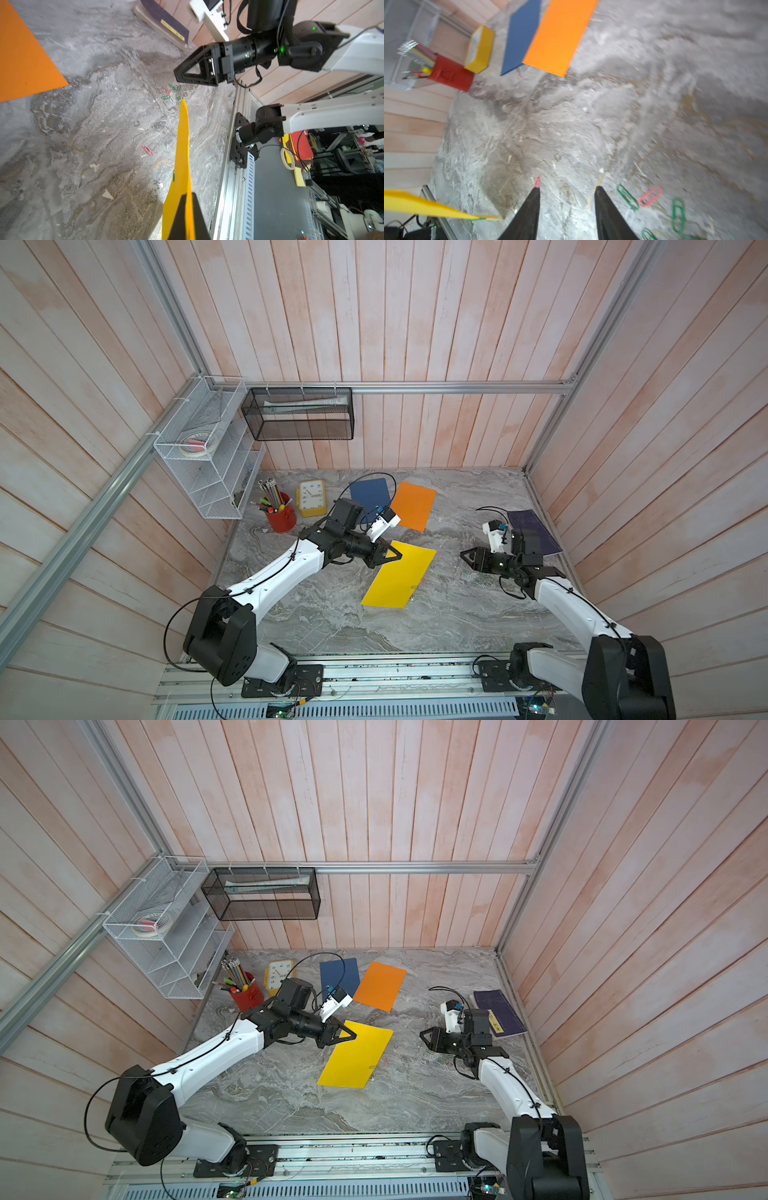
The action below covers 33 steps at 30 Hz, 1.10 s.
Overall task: Unclip the paperclips from the documents
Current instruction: Place the paper clip at the center of the board, then adjust the document.
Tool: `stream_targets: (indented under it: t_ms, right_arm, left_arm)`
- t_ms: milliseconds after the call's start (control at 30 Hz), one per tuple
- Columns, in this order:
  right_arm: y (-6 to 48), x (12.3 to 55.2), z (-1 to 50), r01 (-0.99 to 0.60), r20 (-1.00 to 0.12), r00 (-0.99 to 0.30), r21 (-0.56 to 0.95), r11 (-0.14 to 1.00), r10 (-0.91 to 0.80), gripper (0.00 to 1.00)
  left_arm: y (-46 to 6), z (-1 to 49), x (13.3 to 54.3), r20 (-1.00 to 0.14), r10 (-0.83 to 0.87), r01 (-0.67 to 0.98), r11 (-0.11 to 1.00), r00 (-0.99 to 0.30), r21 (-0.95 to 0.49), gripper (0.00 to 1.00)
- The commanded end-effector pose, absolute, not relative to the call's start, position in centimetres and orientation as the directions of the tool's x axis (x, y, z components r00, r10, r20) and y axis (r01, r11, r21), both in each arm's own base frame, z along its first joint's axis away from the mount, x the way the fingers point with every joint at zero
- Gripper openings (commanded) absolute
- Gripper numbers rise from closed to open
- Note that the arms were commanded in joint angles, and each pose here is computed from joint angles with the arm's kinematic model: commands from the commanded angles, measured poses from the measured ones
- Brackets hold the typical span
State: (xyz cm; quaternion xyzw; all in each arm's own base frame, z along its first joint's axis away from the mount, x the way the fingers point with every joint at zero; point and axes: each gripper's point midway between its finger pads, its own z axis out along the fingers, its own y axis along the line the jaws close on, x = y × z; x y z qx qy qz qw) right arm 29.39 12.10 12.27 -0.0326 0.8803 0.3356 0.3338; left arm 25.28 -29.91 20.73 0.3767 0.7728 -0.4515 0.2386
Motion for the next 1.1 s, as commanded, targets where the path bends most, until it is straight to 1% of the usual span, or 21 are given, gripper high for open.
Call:
stream_targets:
  t_ms: [0,133,333,567,700,867,1067]
  right_arm:
    - [15.8,27.9,15.4,-0.485,-0.704,-0.703,0.577,0.657,0.099,0.52]
    - [18.9,26.0,16.7,-0.606,-0.751,-0.659,0.563,0.561,0.041,0.59]
    - [21.6,23.5,18.2,-0.722,-0.799,-0.602,0.546,0.425,0.004,0.64]
    - [23.2,22.7,19.0,-0.79,-0.84,-0.543,0.505,0.347,-0.015,0.67]
    - [23.5,23.1,19.0,-0.807,-0.855,-0.518,0.484,0.338,-0.012,0.68]
    - [23.9,23.2,19.3,-0.832,-0.87,-0.493,0.467,0.3,-0.013,0.69]
    - [24.5,22.4,20.7,-0.87,-0.889,-0.457,0.448,0.208,0.002,0.69]
  left_arm:
    - [-29.7,22.7,25.7,-0.768,0.308,0.824,0.284,-0.562,-0.489,0.0]
    - [-29.5,23.5,26.1,-0.784,0.283,0.83,0.274,-0.552,-0.486,0.0]
    - [-29.4,24.3,25.9,-0.792,0.268,0.835,0.241,-0.548,-0.496,0.0]
    - [-29.6,25.6,24.9,-0.801,0.266,0.844,0.179,-0.537,-0.506,0.0]
    - [-29.7,26.3,24.3,-0.802,0.267,0.845,0.139,-0.534,-0.516,0.0]
    - [-29.7,26.9,23.6,-0.803,0.266,0.844,0.11,-0.533,-0.524,0.0]
    - [-29.7,27.1,23.2,-0.801,0.267,0.841,0.084,-0.536,-0.534,0.0]
